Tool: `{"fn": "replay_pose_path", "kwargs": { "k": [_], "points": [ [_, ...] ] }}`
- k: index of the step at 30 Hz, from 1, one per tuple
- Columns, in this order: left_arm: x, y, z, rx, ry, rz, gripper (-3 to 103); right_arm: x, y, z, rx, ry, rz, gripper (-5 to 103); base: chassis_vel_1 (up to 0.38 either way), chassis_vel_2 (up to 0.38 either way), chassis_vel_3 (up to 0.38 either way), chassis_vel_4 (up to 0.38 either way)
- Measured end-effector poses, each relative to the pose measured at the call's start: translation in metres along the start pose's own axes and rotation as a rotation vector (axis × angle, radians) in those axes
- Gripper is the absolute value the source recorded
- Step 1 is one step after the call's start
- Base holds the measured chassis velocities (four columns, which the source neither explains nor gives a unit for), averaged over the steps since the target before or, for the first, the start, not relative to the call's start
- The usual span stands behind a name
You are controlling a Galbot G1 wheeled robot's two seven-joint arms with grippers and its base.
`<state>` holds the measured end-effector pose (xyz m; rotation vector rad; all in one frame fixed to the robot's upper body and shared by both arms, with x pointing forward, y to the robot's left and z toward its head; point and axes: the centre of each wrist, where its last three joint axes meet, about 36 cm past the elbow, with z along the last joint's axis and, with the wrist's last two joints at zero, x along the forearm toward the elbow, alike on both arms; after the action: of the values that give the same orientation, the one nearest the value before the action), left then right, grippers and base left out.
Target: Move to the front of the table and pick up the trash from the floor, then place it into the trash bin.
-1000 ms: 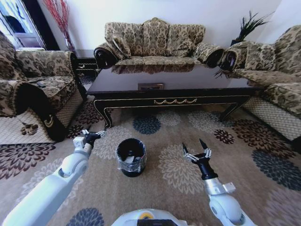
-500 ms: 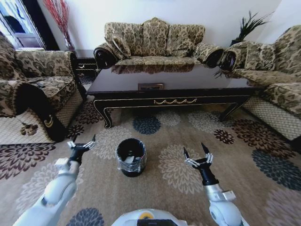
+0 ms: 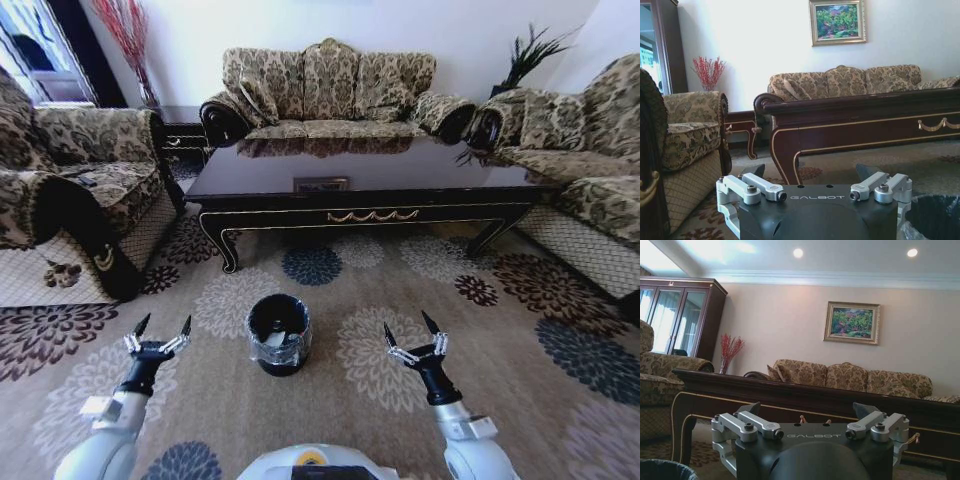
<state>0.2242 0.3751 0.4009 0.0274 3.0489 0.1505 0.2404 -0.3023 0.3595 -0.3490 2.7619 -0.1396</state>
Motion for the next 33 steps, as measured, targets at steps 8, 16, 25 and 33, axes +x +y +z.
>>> {"fn": "replay_pose_path", "kwargs": {
  "k": [8,16,25,33],
  "points": [
    [0.0036,-0.0022,0.0035,-0.002,-0.023,0.010,100,0.0000,0.0037,-0.0013,-0.007,-0.010,0.003,100,0.000,0.000,0.000,0.000],
    [-0.0003,-0.0030,0.0026,0.000,-0.036,0.016,100,-0.0003,0.0055,-0.0031,-0.009,-0.016,0.017,100,0.000,0.000,0.000,0.000],
    [-0.0010,-0.0032,0.0024,0.001,-0.037,0.016,100,-0.0004,0.0057,-0.0032,-0.008,-0.017,0.020,100,0.000,0.000,0.000,0.000],
    [-0.0013,-0.0033,0.0024,0.002,-0.036,0.016,100,-0.0005,0.0057,-0.0032,-0.009,-0.017,0.021,100,0.000,0.000,0.000,0.000]
  ]
}}
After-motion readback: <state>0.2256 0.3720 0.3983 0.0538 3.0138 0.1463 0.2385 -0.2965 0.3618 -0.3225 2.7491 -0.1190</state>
